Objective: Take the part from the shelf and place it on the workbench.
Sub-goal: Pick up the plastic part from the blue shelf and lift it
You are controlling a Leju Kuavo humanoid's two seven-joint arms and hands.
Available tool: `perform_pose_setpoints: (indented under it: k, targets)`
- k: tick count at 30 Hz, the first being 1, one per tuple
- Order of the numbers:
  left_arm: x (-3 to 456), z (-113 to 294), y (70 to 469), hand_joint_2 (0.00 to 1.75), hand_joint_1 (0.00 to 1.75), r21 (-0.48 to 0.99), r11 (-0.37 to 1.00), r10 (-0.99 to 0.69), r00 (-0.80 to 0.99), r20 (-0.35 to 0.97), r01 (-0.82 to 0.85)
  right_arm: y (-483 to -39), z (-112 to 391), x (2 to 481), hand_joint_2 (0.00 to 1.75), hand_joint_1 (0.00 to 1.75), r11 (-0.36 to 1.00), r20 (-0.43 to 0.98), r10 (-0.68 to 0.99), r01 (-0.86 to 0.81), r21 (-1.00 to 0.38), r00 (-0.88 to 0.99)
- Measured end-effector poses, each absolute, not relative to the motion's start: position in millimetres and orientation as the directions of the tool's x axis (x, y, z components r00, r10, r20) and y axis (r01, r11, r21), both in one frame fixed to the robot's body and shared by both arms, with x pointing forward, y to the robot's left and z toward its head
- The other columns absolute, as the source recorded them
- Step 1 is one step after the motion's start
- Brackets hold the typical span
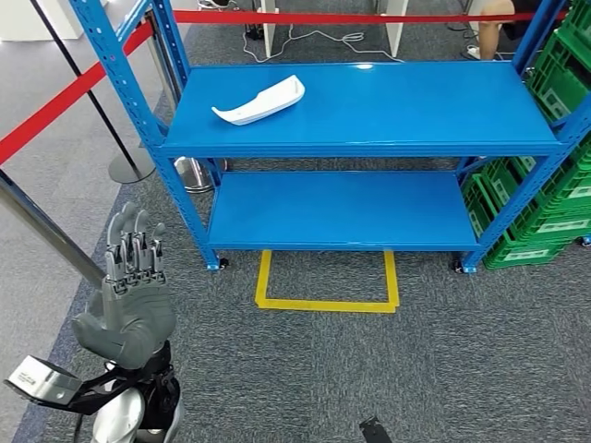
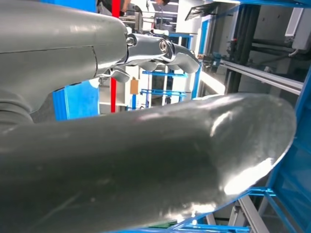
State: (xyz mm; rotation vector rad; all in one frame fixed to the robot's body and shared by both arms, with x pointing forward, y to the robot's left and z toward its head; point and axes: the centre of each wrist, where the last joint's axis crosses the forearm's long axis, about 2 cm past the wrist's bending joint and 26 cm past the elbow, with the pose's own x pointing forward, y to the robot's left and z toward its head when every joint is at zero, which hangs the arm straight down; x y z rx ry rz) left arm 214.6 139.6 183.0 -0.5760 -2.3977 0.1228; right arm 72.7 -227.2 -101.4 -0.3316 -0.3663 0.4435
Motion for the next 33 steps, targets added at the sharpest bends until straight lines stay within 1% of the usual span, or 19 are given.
perform_pose_setpoints:
  k: [3, 5, 12, 18, 25, 33]
  targets:
    - [214.6, 182.8, 139.4, 0.0, 0.0, -0.235, 0.897, 0.438, -0.683, 0.584, 0.374, -227.6, -101.3, 71.9, 0.0, 0.0, 0.819, 0.18, 0.494, -0.387, -0.423, 0.851]
    - [214.6, 182.8, 139.2, 0.0, 0.0, -0.238, 0.896, 0.441, -0.682, 0.584, 0.375, -227.7, -101.2, 72.0, 0.0, 0.0, 0.812, 0.156, 0.5, -0.398, -0.427, 0.852]
    - [215.3, 184.4, 136.9, 0.0, 0.0, -0.246, 0.892, 0.45, -0.681, 0.578, 0.38, -227.6, -101.2, 72.2, 0.0, 0.0, 0.802, 0.141, 0.513, -0.414, -0.431, 0.847]
    - [214.8, 185.0, 134.2, 0.0, 0.0, -0.256, 0.873, 0.483, -0.665, 0.57, 0.414, -226.7, -101.4, 70.9, 0.0, 0.0, 0.776, 0.093, 0.543, -0.456, -0.435, 0.834]
    - [214.3, 185.4, 132.1, 0.0, 0.0, -0.257, 0.868, 0.492, -0.66, 0.568, 0.425, -227.4, -101.4, 70.9, 0.0, 0.0, 0.769, 0.088, 0.552, -0.466, -0.439, 0.829]
    - [215.4, 184.1, 130.2, 0.0, 0.0, -0.264, 0.869, 0.49, -0.656, 0.573, 0.419, -225.5, -101.4, 70.2, 0.0, 0.0, 0.707, 0.058, 0.634, -0.547, -0.448, 0.771]
